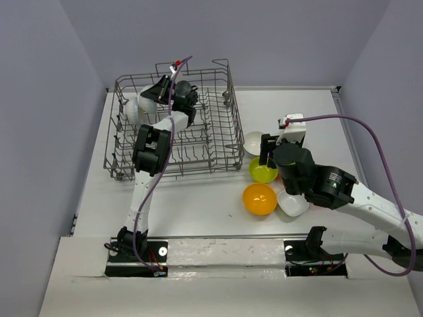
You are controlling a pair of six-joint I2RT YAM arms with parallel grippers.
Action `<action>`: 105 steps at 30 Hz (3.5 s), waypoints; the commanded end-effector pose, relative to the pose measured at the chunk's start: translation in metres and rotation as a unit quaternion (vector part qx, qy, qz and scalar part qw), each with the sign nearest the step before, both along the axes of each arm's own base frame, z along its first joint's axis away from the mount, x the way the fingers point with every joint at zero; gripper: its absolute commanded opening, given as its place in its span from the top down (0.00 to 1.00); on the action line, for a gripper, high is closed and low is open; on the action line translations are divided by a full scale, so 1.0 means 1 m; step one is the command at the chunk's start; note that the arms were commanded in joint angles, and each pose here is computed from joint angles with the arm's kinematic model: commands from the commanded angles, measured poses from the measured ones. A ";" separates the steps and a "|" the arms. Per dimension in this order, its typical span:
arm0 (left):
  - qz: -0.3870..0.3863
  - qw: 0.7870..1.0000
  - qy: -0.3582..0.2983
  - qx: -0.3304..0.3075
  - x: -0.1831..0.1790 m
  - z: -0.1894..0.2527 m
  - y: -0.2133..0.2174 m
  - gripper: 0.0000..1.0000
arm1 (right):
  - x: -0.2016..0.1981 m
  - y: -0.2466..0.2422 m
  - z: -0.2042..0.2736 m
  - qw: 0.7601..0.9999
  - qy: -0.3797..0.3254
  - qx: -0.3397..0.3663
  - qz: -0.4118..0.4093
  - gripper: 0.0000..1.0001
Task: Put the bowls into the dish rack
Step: Insert the bowl into the dish rack.
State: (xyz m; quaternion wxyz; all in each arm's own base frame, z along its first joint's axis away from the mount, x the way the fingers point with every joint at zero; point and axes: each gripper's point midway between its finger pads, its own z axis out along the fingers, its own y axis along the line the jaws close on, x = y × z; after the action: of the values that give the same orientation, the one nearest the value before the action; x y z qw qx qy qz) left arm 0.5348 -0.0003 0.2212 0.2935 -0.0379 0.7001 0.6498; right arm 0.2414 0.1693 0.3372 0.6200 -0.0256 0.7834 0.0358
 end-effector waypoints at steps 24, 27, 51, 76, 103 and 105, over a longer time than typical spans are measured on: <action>-0.013 0.999 -0.035 -0.014 0.000 0.004 -0.017 0.96 | 0.000 -0.002 0.001 1.000 -0.004 0.014 -0.005 0.33; -0.016 0.999 -0.034 -0.013 0.000 0.005 -0.018 0.89 | 0.000 -0.001 0.000 1.000 -0.003 0.013 -0.004 0.33; -0.022 0.999 -0.024 -0.006 0.000 0.002 -0.019 0.32 | -0.001 -0.002 -0.001 1.000 -0.003 0.014 -0.005 0.33; -0.023 0.999 -0.024 -0.007 -0.003 0.000 -0.018 0.01 | -0.002 -0.002 0.000 1.000 -0.003 0.016 0.001 0.33; -0.025 1.000 -0.007 -0.002 -0.010 0.005 -0.018 0.01 | -0.005 -0.004 0.004 1.000 -0.001 0.018 0.007 0.33; -0.027 1.000 -0.006 -0.001 -0.011 0.006 -0.019 0.01 | -0.005 -0.004 0.003 1.000 0.000 0.018 0.007 0.33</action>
State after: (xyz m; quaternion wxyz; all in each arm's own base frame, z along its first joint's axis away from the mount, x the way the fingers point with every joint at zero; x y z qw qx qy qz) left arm 0.5400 -0.0210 0.1888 0.2914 0.0231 0.6971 0.6546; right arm 0.2390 0.1707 0.3273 0.6117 -0.0372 0.7894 0.0371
